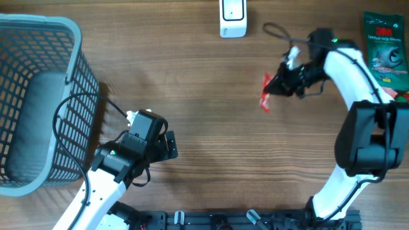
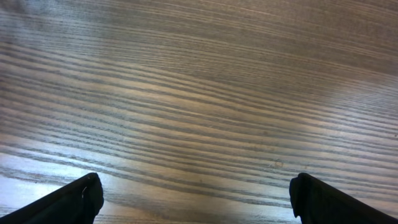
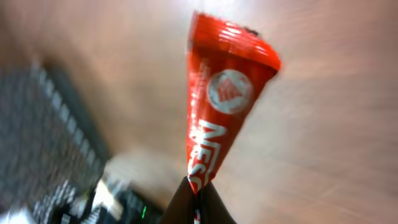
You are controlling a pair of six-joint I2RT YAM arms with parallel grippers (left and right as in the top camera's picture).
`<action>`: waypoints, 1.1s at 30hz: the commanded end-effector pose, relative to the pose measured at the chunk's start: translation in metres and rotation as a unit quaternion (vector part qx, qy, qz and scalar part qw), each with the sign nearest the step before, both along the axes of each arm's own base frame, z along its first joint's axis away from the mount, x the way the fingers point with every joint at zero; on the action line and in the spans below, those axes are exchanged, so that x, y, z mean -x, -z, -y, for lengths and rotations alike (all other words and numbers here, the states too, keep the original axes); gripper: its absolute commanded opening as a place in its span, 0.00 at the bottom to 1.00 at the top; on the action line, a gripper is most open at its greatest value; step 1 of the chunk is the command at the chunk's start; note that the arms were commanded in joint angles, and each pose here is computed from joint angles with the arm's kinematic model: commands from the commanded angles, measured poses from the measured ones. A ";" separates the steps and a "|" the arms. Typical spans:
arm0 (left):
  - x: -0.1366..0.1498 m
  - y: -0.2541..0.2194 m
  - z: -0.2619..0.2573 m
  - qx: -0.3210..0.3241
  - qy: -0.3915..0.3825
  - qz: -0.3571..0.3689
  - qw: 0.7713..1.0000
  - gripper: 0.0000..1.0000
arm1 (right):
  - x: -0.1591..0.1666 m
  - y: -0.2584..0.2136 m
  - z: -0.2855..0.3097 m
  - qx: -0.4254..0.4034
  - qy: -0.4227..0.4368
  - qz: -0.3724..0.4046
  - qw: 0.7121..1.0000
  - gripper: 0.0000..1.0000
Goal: Scan the item barcode
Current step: 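Carry the red sachet with the right gripper to the scanner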
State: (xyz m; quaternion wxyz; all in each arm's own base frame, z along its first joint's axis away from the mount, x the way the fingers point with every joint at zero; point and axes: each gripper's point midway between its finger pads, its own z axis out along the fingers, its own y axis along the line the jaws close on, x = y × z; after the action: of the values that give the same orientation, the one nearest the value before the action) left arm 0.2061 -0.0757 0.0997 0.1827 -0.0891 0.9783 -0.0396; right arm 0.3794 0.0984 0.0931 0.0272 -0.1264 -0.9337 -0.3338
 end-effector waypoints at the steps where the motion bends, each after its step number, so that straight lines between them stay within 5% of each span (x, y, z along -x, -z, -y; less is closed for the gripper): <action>1: -0.002 -0.001 -0.001 -0.008 0.005 0.005 1.000 1.00 | -0.057 -0.033 0.029 0.102 0.074 0.084 0.989 0.05; 7: -0.002 -0.001 -0.001 -0.008 0.005 0.005 1.000 1.00 | -0.129 -0.055 0.033 0.192 0.217 0.191 0.938 0.05; 18: -0.002 -0.001 -0.001 -0.008 0.004 0.005 1.000 1.00 | -0.231 -0.060 -0.033 0.144 0.329 0.367 0.858 0.05; 26: -0.002 -0.001 -0.001 -0.008 0.005 0.005 1.000 1.00 | -0.283 -0.032 -0.055 0.106 0.338 0.372 0.858 0.05; 33: -0.002 -0.001 -0.001 -0.008 0.005 0.005 1.000 1.00 | -0.286 -0.030 -0.048 0.110 0.360 0.367 0.850 0.05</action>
State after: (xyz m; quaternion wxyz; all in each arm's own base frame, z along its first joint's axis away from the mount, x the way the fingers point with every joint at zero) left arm 0.2061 -0.0757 0.0995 0.1824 -0.0891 0.9784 -0.0394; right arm 0.6601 0.1510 0.1195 -0.4461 -0.3100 -0.8043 -0.2408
